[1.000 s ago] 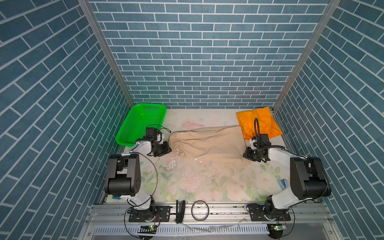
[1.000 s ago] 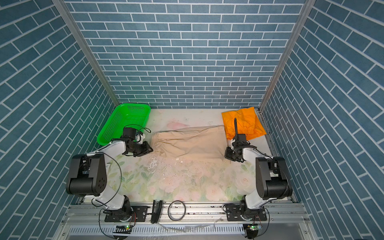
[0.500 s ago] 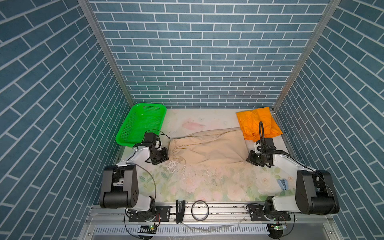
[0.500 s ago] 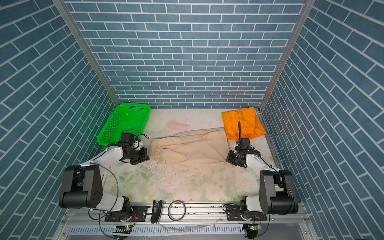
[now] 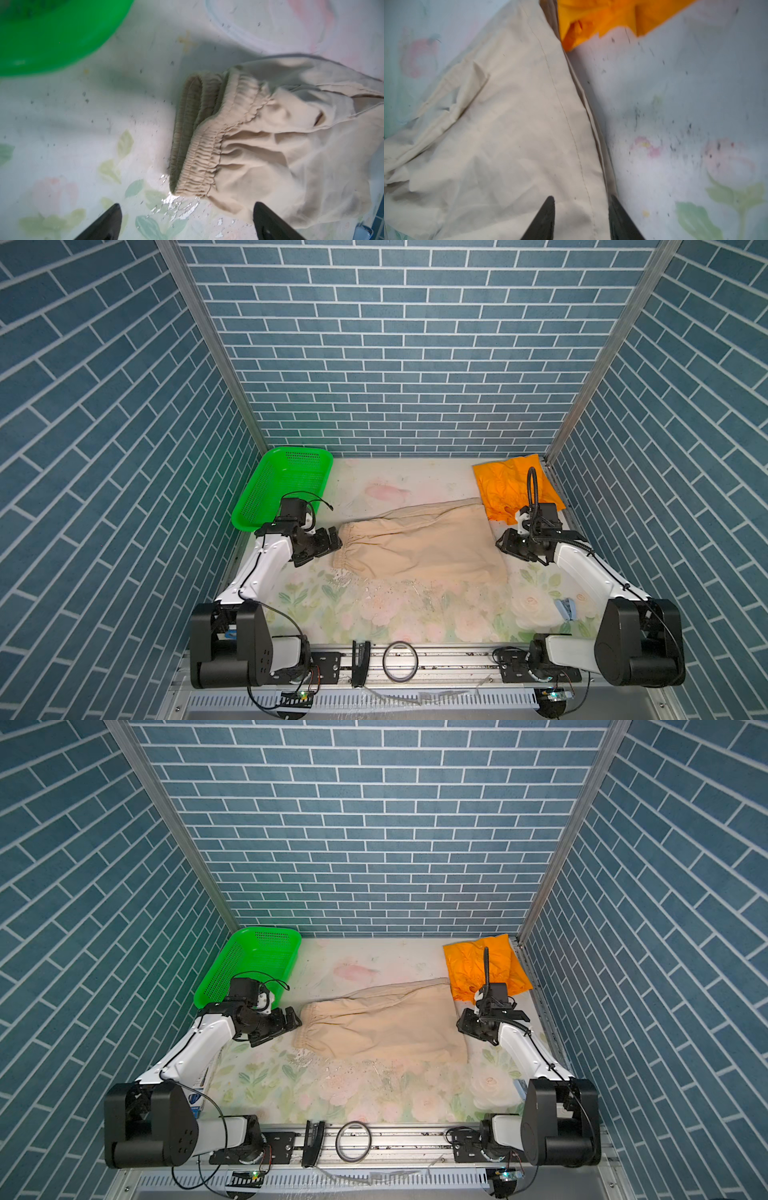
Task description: Fold and stack the shorts
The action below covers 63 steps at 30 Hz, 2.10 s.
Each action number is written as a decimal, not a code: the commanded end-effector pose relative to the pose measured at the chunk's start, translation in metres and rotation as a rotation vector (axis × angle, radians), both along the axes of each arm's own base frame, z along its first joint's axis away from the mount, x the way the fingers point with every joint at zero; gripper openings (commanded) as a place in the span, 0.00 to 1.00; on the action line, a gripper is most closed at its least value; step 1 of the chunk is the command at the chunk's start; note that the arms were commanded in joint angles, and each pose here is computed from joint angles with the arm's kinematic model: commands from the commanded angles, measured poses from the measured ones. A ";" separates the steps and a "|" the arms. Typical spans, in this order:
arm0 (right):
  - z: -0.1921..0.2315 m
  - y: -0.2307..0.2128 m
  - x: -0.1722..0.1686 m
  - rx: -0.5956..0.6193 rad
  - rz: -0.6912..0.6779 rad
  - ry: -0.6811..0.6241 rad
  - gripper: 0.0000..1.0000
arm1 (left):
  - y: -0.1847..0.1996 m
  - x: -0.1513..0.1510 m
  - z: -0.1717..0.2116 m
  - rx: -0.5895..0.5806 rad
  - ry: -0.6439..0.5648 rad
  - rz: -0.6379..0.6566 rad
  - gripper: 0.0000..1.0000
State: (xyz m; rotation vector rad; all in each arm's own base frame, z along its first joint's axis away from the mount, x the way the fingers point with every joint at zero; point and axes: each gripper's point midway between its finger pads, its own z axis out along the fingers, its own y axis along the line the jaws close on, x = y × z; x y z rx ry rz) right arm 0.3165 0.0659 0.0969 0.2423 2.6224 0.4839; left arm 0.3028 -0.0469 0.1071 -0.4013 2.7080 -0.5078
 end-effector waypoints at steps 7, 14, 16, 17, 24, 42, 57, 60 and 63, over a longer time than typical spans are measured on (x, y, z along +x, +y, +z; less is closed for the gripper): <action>0.002 0.017 0.096 -0.036 0.194 -0.134 0.49 | -0.017 0.069 0.007 -0.079 -0.187 -0.096 0.99; -0.015 0.029 0.131 -0.001 0.247 -0.124 0.49 | -0.025 0.071 -0.012 -0.120 -0.153 -0.134 0.81; -0.021 0.029 0.135 -0.006 0.254 -0.115 0.49 | -0.026 0.071 -0.016 -0.130 -0.146 -0.135 0.79; -0.024 0.029 0.137 -0.011 0.257 -0.110 0.49 | -0.027 0.070 -0.018 -0.136 -0.141 -0.134 0.80; -0.026 0.038 0.142 0.032 0.280 -0.104 0.43 | -0.031 0.066 -0.028 -0.163 -0.106 -0.145 0.81; -0.007 0.052 0.142 0.129 0.279 -0.139 0.00 | -0.042 0.064 -0.016 -0.249 -0.094 -0.132 0.20; -0.005 0.027 0.144 -0.035 0.258 -0.128 0.40 | -0.022 0.064 0.004 -0.114 -0.179 -0.104 0.34; -0.014 0.029 0.149 -0.030 0.274 -0.100 0.43 | -0.027 0.069 -0.007 -0.143 -0.172 -0.113 0.48; -0.021 0.037 0.151 0.005 0.291 -0.090 0.44 | -0.034 0.073 -0.012 -0.193 -0.174 -0.123 0.53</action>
